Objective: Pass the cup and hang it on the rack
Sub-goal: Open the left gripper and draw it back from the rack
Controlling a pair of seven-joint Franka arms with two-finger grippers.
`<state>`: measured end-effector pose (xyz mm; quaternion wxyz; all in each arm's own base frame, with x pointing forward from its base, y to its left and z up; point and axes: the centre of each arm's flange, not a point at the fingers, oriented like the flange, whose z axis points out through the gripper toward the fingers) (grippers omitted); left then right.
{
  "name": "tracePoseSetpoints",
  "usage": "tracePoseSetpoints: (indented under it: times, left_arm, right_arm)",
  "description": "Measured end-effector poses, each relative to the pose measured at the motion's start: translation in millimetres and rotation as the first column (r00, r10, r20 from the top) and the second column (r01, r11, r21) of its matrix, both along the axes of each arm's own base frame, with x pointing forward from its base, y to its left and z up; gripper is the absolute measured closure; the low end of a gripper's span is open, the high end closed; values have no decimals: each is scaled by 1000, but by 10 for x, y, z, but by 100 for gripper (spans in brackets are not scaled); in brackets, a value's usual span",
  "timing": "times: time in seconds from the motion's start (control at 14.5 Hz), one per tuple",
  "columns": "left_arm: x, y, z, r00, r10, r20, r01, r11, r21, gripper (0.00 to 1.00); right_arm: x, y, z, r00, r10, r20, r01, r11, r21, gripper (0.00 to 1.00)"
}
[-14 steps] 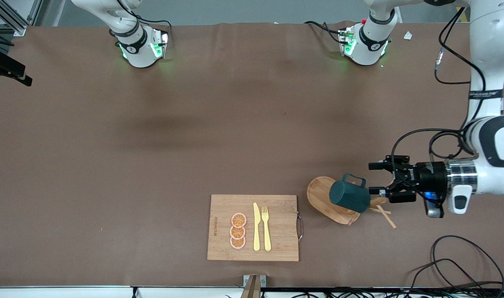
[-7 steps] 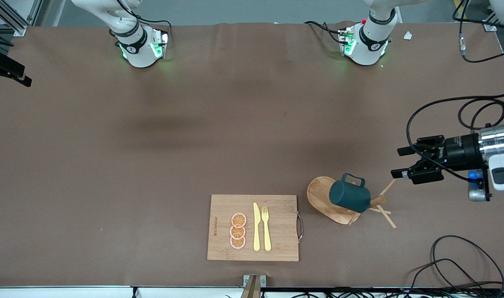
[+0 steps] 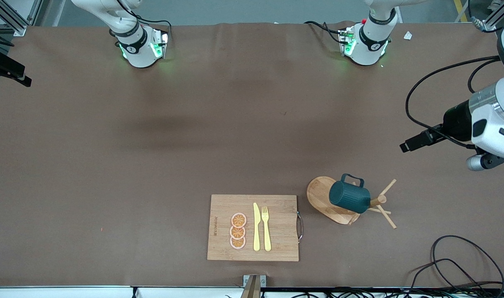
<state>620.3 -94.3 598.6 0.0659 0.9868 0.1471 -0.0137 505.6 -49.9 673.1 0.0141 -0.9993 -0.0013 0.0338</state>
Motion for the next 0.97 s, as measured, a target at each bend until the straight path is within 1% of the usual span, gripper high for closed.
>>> tracePoseSetpoints:
  times: [0.14,0.34,0.62,0.76,0.97]
  left_arm:
    - [-66,-20,126,994,-102,38,99,991,86,0]
    - [-242,-50,359,980,-186,62,176,973,148,0]
    - [-506,-118,597,971,-220,90,202,963,177,0]
    - [-528,-103,595,970,-229,87,210,961,180,0]
    - [-489,-11,493,971,-229,67,214,960,178,0]
  right_arm:
    - [0,4,0,1000,1,0,-1,1000,0,0]
    - [1,7,0,1000,2,0,-2,1000,0,0]
    - [1,8,-1,1000,2,0,-2,1000,0,0]
    - [1,7,-1,1000,2,0,-2,1000,0,0]
    - [1,7,-2,1000,2,0,-2,1000,0,0]
